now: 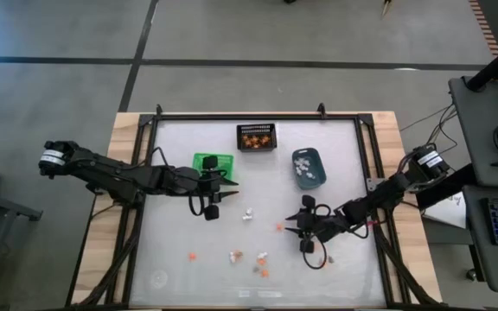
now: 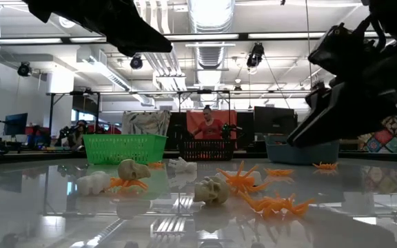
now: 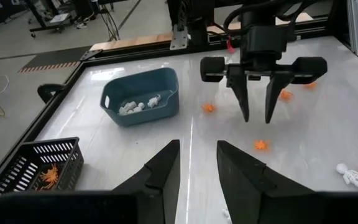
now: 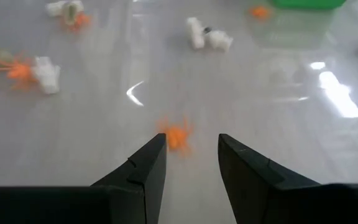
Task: Sort Halloween decoration
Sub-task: Put the orange spider toy into the black bin
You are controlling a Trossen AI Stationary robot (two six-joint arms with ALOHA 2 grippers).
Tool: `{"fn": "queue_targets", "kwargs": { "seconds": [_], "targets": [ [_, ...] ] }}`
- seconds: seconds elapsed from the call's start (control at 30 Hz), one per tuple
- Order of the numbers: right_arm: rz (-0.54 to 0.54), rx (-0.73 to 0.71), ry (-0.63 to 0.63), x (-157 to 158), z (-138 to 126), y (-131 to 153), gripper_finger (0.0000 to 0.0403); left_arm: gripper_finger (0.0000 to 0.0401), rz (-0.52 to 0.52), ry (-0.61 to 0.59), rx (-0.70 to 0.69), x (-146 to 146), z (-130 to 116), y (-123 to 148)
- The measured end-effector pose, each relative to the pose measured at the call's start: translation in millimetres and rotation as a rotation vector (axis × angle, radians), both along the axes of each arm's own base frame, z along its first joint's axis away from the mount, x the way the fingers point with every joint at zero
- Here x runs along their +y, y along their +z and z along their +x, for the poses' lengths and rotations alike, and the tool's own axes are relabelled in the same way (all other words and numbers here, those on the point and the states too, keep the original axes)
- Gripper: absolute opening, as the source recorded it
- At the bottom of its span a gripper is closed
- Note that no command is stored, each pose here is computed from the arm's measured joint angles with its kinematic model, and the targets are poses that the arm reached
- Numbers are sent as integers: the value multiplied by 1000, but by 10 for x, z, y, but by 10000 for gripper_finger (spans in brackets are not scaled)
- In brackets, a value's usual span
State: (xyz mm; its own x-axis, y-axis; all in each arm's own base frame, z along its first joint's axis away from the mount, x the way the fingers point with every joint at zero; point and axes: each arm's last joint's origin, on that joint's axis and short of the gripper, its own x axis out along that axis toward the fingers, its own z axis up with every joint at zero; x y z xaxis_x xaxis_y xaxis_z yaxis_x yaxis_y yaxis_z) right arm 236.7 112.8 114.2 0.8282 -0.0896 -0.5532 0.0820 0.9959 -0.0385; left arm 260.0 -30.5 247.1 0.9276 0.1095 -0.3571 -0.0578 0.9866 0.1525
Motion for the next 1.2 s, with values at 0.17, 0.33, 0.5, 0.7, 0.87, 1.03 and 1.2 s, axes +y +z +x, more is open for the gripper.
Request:
{"fn": "queue_targets", "kwargs": {
  "seconds": [0.17, 0.33, 0.5, 0.7, 0.87, 1.03, 1.2],
  "targets": [
    [-69, -55, -30, 42, -1, 7, 137, 88, 1, 0, 5, 1, -5, -17],
    [-83, -72, -28, 78, 35, -109, 137, 88, 2, 0, 11, 2, -12, -37],
    [-91, -92, -38, 100, 84, -271, 137, 88, -2, 1, 11, 2, -12, -38],
    [-97, -113, -39, 118, 120, -374, 137, 88, -6, 3, 11, 2, -12, -40],
    [-22, -130, -84, 124, 144, -366, 137, 88, -6, 3, 11, 2, -12, -40],
    [11, -142, -99, 142, 173, -345, 156, 88, -6, 3, 11, 2, -12, -40],
    [4, -135, -96, 141, 171, -350, 198, 88, -6, 3, 11, 2, -12, -40]
  ]
}}
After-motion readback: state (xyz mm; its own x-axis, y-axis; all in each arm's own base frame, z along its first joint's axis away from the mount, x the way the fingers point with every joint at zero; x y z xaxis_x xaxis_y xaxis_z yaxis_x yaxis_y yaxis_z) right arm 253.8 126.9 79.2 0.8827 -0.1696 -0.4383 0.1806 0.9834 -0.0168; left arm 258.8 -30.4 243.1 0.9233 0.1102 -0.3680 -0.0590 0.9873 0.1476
